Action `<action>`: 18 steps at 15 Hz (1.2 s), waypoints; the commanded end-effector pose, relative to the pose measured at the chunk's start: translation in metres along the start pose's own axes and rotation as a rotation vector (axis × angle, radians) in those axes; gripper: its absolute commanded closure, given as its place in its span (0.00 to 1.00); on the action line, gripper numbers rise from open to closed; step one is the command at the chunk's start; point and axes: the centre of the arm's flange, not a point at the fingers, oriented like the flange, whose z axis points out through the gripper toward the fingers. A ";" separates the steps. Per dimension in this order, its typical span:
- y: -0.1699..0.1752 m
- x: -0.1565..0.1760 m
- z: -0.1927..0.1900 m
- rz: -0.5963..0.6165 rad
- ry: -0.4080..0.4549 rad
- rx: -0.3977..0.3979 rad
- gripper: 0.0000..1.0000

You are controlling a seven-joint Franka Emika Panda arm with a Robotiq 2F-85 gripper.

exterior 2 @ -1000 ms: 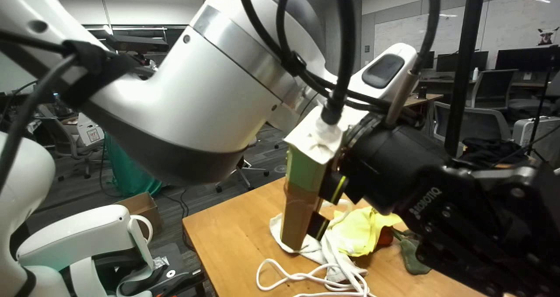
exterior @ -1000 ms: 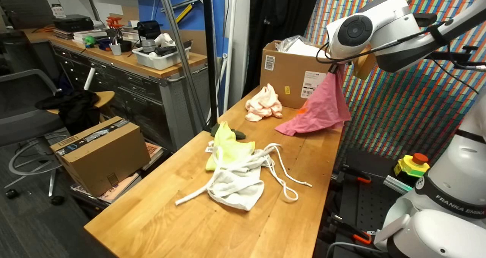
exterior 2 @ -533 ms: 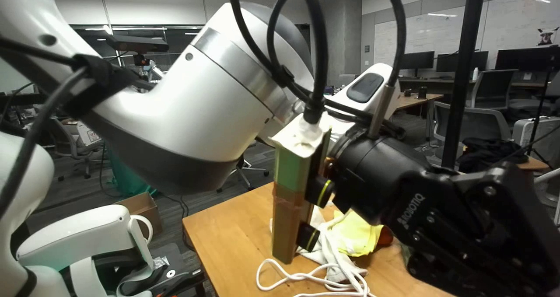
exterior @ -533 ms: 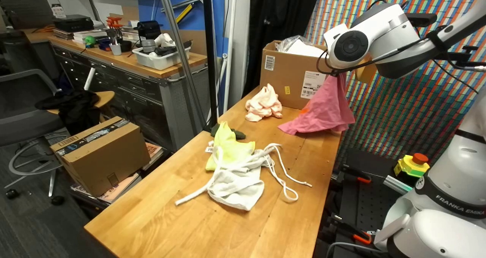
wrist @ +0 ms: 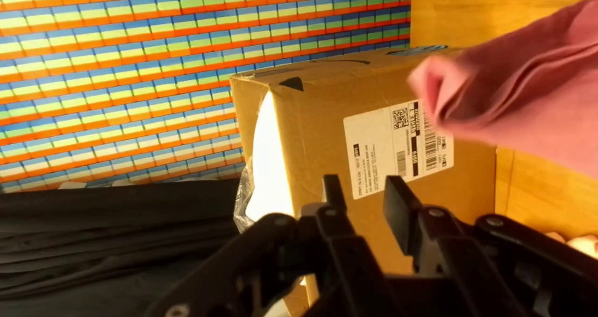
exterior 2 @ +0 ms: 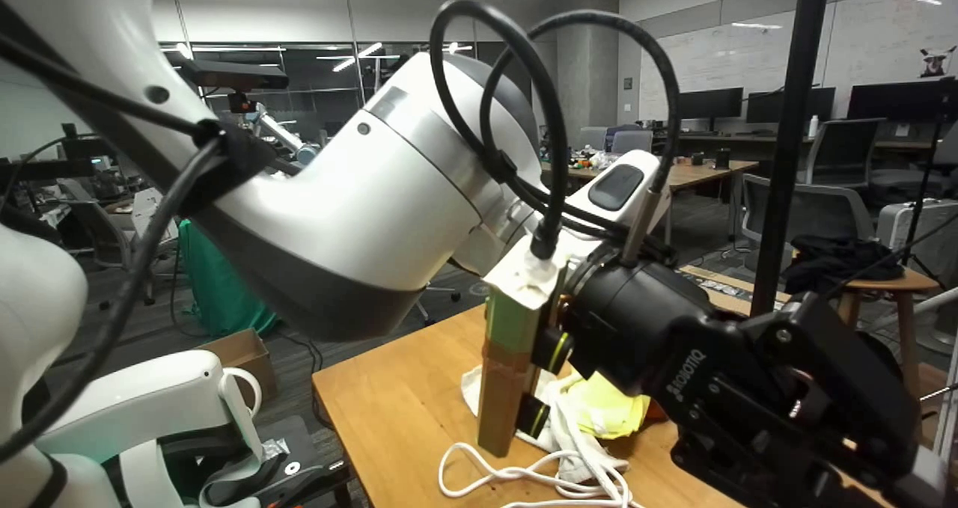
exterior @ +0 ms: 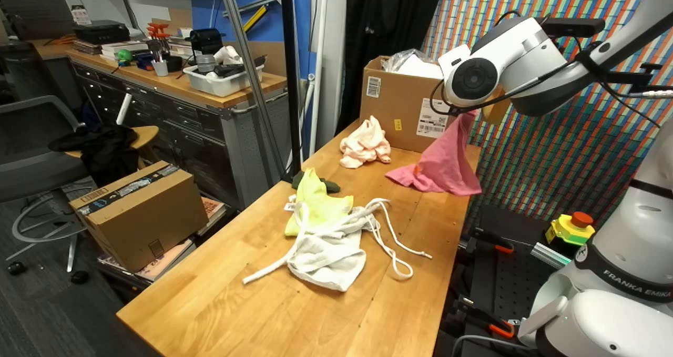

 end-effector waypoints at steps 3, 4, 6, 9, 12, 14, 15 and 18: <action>-0.007 0.017 0.005 0.016 0.003 -0.017 0.23; -0.007 0.018 0.005 0.018 0.008 -0.011 0.14; -0.008 0.020 0.002 0.016 0.022 0.012 0.00; -0.016 0.023 -0.013 0.000 0.080 0.094 0.00; -0.031 0.030 -0.042 -0.027 0.191 0.259 0.00; -0.045 0.035 -0.064 -0.063 0.259 0.360 0.01; -0.053 0.037 -0.075 -0.082 0.296 0.406 0.00; -0.075 0.039 -0.109 -0.159 0.385 0.537 0.00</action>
